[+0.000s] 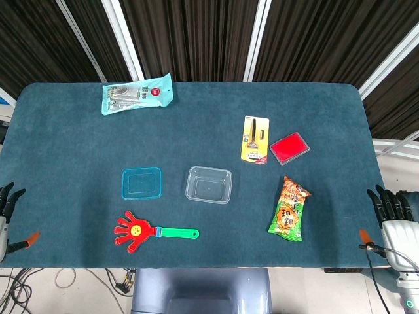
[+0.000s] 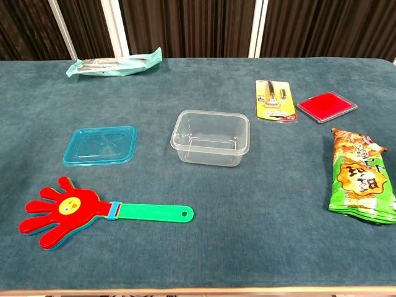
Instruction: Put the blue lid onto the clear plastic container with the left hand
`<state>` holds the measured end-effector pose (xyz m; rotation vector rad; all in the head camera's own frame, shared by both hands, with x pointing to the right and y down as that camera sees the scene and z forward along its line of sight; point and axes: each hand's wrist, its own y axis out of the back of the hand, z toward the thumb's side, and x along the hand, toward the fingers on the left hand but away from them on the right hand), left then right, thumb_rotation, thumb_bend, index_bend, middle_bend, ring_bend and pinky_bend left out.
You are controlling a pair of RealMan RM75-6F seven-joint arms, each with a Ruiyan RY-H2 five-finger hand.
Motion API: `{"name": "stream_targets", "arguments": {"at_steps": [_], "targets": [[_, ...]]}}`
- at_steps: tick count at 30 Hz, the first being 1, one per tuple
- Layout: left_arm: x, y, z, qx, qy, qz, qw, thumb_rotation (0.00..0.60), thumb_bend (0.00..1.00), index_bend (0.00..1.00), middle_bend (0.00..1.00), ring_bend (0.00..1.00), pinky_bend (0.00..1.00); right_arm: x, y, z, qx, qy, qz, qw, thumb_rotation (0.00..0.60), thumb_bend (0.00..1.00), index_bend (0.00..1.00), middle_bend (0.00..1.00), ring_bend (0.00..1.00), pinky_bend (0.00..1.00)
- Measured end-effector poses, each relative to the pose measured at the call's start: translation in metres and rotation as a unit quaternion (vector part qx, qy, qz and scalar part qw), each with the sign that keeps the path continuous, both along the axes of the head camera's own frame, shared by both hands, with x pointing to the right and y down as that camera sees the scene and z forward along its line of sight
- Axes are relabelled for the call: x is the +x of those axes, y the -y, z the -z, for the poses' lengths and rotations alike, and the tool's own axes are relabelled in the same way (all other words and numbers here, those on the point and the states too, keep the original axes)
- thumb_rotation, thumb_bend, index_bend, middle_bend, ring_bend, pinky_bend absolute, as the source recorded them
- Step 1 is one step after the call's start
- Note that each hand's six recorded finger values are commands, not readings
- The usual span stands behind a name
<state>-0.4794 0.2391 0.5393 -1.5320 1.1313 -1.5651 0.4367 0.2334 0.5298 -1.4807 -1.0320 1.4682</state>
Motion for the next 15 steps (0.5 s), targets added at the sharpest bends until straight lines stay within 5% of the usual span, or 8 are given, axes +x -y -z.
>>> {"name": "stream_targets", "arguments": {"at_steps": [15], "targets": [[-0.0031,0.0041,-0.0055,-0.002,0.006,0.005,1.0,0.6,0.07,0.1,0.0,0.0,0.02,-0.001,-0.0014,0.0013,-0.002,0.003,-0.004,1.0,0.6,0.34,0.0,0.01,0.0,0.0]]}}
